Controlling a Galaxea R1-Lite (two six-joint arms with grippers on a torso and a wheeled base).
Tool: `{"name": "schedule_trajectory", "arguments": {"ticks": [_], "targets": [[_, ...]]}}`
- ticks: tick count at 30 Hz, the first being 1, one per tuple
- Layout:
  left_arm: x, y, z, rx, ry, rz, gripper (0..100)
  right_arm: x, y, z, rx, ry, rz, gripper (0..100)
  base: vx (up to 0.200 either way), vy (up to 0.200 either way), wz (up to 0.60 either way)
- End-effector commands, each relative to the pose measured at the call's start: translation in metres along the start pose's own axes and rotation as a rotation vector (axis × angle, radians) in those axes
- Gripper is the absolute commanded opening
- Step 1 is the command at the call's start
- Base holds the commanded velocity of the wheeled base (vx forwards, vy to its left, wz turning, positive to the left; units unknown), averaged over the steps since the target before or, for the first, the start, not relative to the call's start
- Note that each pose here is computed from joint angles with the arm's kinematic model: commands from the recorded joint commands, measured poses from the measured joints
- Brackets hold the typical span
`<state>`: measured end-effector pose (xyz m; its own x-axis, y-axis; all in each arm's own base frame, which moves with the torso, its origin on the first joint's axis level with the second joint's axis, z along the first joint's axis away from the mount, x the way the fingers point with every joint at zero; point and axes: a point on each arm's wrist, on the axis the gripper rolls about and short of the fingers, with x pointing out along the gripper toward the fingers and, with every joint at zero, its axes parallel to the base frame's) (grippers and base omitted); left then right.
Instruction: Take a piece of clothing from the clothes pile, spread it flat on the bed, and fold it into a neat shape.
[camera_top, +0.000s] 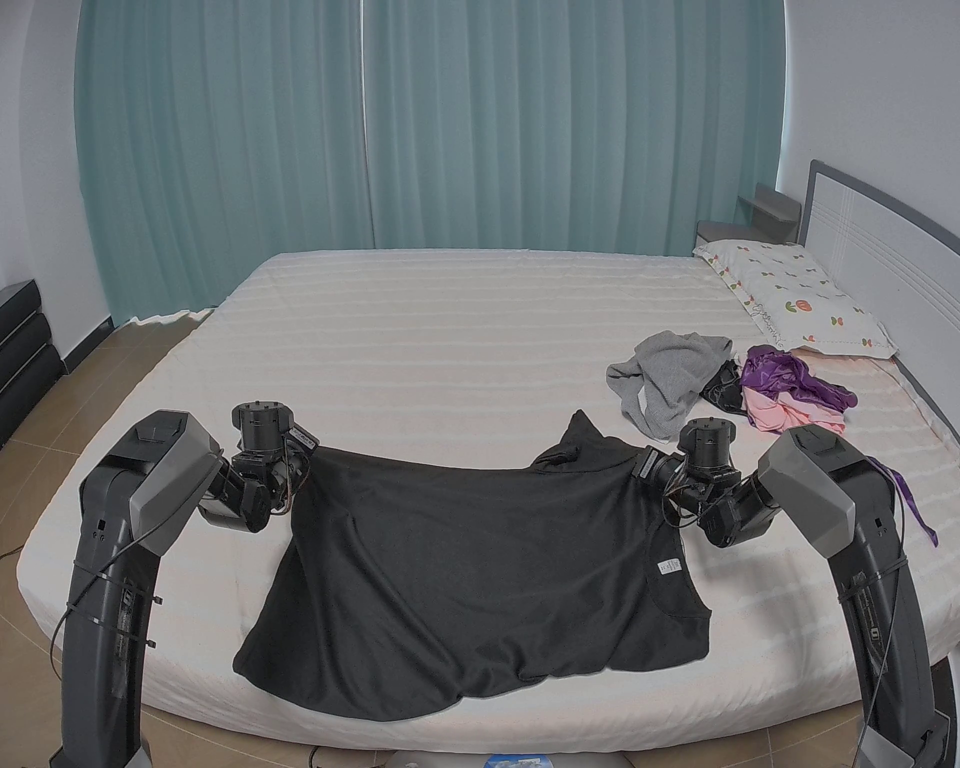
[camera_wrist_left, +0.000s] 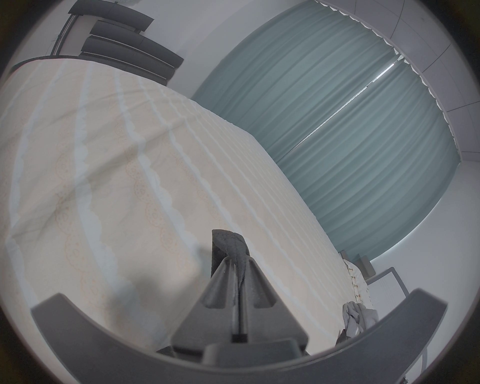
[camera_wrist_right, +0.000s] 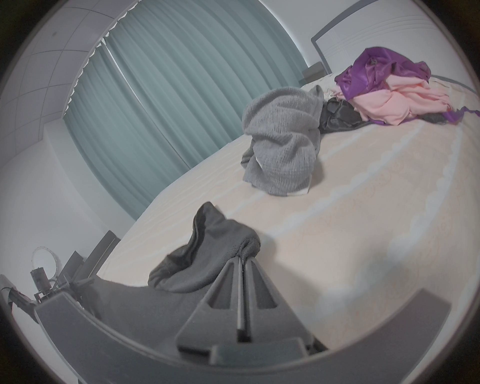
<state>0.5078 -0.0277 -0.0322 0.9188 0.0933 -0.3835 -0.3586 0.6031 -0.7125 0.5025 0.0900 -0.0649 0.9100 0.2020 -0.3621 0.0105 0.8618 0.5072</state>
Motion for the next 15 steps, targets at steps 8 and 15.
{"name": "schedule_trajectory", "arguments": {"ticks": [8, 15], "targets": [[0.000, -0.011, 0.014, -0.019, -0.072, -0.063, 0, 0.005, 0.006, 0.046, 0.011, -0.204, -0.011, 0, 0.000, 0.000, 0.00], [-0.002, -0.017, 0.025, -0.040, -0.148, -0.130, 0, 0.001, 0.026, 0.074, 0.010, -0.302, 0.016, 0, 0.000, 0.000, 0.00]]}}
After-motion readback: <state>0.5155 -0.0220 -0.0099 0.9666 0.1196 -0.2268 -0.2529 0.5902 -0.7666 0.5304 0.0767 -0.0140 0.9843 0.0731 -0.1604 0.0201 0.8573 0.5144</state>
